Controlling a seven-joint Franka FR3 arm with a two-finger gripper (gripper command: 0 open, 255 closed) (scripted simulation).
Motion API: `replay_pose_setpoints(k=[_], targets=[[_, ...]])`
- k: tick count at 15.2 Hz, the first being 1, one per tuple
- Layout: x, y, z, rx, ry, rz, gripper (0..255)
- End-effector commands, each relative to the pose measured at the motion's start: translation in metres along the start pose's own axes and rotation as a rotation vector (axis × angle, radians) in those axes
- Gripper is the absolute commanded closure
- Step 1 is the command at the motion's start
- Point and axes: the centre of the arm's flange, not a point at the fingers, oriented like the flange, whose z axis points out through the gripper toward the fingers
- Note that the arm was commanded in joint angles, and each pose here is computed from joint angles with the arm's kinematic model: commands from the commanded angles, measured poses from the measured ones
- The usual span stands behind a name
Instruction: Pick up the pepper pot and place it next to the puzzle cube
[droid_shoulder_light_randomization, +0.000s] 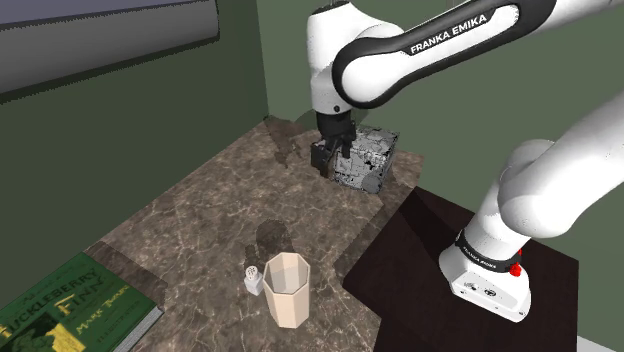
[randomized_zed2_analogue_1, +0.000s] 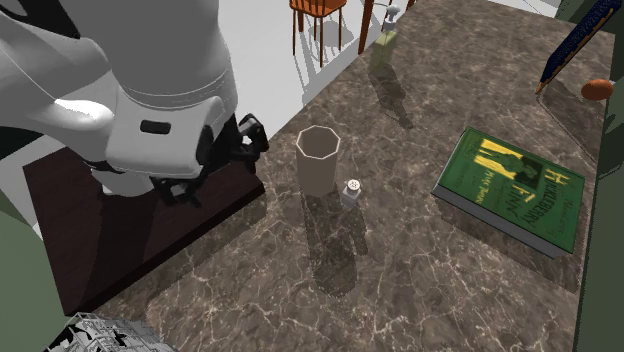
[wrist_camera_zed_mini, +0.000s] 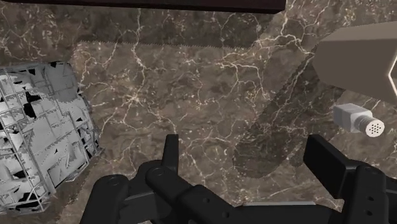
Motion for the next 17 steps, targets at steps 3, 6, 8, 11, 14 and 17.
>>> replay_pose_setpoints(k=[3,6,8,11,14,17], targets=[[0.019,-0.044,0.026,0.004,-0.016,-0.002,0],[0.033,-0.074,0.049,0.007,-0.027,-0.004,0],[0.042,-0.094,0.063,0.008,-0.035,-0.005,0],[0.056,-0.124,0.085,0.011,-0.047,-0.007,0],[0.069,-0.155,0.108,0.013,-0.059,-0.008,0],[0.082,-0.185,0.13,0.016,-0.071,-0.01,0]])
